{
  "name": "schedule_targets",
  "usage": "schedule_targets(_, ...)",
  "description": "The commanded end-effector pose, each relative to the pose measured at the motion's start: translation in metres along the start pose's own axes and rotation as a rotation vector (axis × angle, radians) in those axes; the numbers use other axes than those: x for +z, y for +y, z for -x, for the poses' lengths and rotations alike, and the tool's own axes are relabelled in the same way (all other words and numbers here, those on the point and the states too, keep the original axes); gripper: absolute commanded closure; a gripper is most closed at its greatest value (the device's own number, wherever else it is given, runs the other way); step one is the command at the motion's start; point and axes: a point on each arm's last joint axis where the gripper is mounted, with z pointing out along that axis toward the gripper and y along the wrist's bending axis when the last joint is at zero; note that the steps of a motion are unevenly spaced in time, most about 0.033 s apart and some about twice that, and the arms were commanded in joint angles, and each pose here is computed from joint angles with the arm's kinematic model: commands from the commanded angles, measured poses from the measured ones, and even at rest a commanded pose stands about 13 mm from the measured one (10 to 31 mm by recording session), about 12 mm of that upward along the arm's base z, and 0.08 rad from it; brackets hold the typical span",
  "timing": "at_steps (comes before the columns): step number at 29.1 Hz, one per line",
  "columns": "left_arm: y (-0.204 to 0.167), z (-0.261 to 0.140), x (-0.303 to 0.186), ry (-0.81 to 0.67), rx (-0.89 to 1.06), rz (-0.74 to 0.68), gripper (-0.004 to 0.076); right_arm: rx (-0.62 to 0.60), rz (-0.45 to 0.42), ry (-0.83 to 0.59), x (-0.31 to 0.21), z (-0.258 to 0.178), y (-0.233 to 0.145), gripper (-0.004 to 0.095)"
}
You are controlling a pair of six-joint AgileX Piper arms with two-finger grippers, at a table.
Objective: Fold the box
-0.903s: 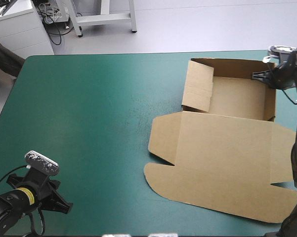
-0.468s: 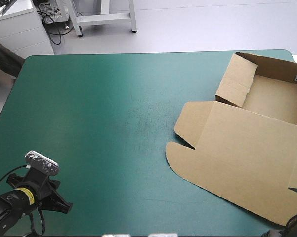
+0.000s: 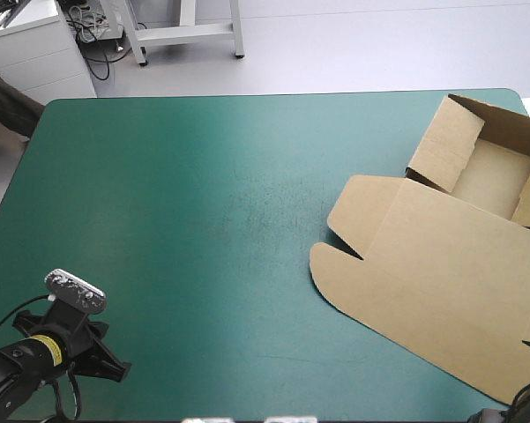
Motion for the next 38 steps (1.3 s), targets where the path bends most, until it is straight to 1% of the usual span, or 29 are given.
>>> schedule_targets(1, 0.000, 0.009, -0.005, -0.059, -0.003, -0.003, 0.0756, -0.004, -0.006, -0.109, -0.034, 0.012, -0.003, 0.0250)
schedule_targets(5, 0.000, 0.008, -0.005, -0.053, -0.005, -0.006, 0.0756, 0.005, 0.010, -0.106, -0.040, 0.011, -0.002, 0.0245)
schedule_targets(9, -0.001, 0.008, -0.005, -0.050, -0.011, -0.018, 0.0756, -0.008, 0.052, -0.127, -0.056, 0.011, 0.003, 0.0247)
schedule_targets(11, -0.001, 0.008, -0.005, -0.048, -0.012, -0.019, 0.0756, -0.018, 0.070, -0.141, -0.065, 0.011, 0.004, 0.0271)
schedule_targets(13, -0.001, 0.008, -0.005, -0.048, -0.012, -0.019, 0.0756, -0.030, 0.077, -0.152, -0.075, 0.010, 0.005, 0.0353)
schedule_targets(16, -0.001, 0.008, -0.005, -0.047, -0.013, -0.023, 0.0756, -0.027, 0.087, -0.172, -0.091, 0.008, 0.007, 0.0563)
schedule_targets(19, -0.001, 0.008, -0.005, -0.047, -0.013, -0.023, 0.0756, -0.021, 0.113, -0.193, -0.107, 0.006, 0.009, 0.0803)
schedule_targets(21, -0.002, 0.008, -0.005, -0.047, -0.015, -0.027, 0.0756, -0.026, 0.143, -0.202, -0.116, 0.005, 0.012, 0.0926)
schedule_targets(23, -0.003, 0.008, -0.005, -0.048, -0.021, -0.038, 0.0756, -0.041, 0.176, -0.204, -0.124, 0.003, 0.018, 0.0925)
schedule_targets(26, -0.005, 0.008, -0.005, -0.055, -0.031, -0.060, 0.0756, -0.077, 0.201, -0.197, -0.135, -0.002, 0.032, 0.0925)
schedule_targets(33, -0.005, 0.013, -0.005, -0.104, -0.035, -0.068, 0.0756, -0.262, 0.275, -0.187, -0.167, -0.021, 0.088, 0.0925)
schedule_targets(37, -0.006, 0.016, -0.006, -0.144, -0.036, -0.070, 0.0756, -0.339, 0.342, -0.201, -0.191, -0.034, 0.117, 0.0925)
schedule_targets(38, -0.006, 0.018, -0.006, -0.162, -0.038, -0.074, 0.0756, -0.364, 0.374, -0.209, -0.204, -0.042, 0.128, 0.0925)
